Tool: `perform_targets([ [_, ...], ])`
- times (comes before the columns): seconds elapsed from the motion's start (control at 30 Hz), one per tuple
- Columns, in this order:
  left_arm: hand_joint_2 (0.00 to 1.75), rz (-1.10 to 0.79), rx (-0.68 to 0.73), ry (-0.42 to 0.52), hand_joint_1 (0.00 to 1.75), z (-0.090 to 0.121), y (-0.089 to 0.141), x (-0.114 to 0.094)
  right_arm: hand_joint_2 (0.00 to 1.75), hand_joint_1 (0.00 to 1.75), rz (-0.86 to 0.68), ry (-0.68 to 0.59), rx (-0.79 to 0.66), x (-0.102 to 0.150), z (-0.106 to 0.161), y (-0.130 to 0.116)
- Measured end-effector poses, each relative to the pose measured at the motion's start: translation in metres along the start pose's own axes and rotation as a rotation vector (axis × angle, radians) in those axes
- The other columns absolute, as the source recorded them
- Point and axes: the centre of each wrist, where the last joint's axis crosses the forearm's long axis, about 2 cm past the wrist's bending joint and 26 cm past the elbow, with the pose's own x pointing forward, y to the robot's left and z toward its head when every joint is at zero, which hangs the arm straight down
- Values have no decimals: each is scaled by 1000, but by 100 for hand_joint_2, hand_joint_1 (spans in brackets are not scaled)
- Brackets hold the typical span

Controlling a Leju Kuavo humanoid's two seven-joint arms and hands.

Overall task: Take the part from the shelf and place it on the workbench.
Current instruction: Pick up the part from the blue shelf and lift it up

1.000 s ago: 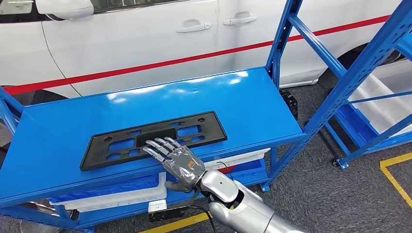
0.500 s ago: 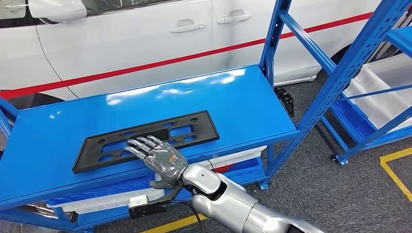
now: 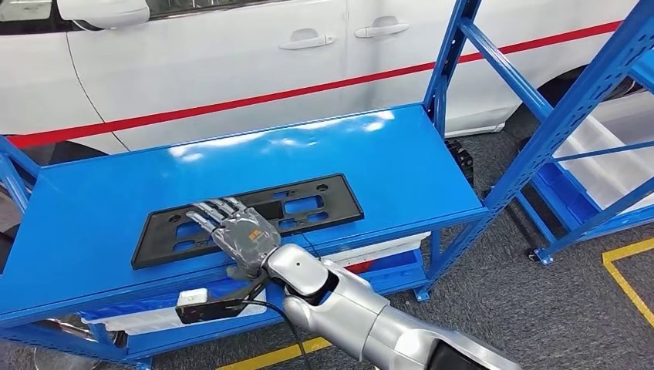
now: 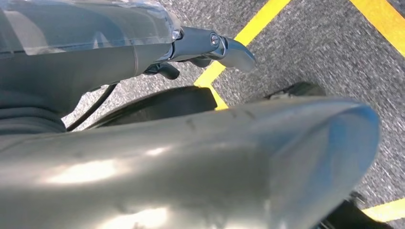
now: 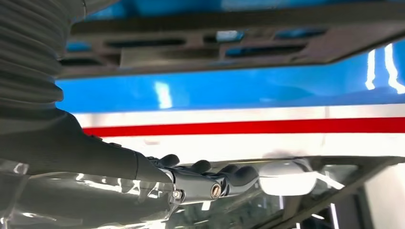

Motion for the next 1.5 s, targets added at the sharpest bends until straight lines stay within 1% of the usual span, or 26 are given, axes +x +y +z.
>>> perform_targets([
  [0.17, 0, 1, -3, 1, 0, 0, 0, 2, 175, 0, 11, 111, 76, -4, -16, -17],
  [0.27, 0, 1, -5, 0, 0, 0, 0, 3, 175, 0, 12, 148, 118, -6, -22, -23],
  [0.43, 0, 2, -8, 1, 0, 0, 0, 2, 175, 0, 15, 178, 165, -10, -23, -21],
  [0.83, 0, 2, -11, -6, 0, 0, 1, 7, 175, 0, 35, 266, 283, -26, -27, -26],
  [1.1, 0, 3, -9, -19, 0, 0, 0, 8, 175, 0, 33, 277, 333, -32, -24, -21],
  [1.5, 0, 6, -10, -26, 0, 0, 0, 9, 175, 0, -6, 275, 455, -28, -9, 9],
])
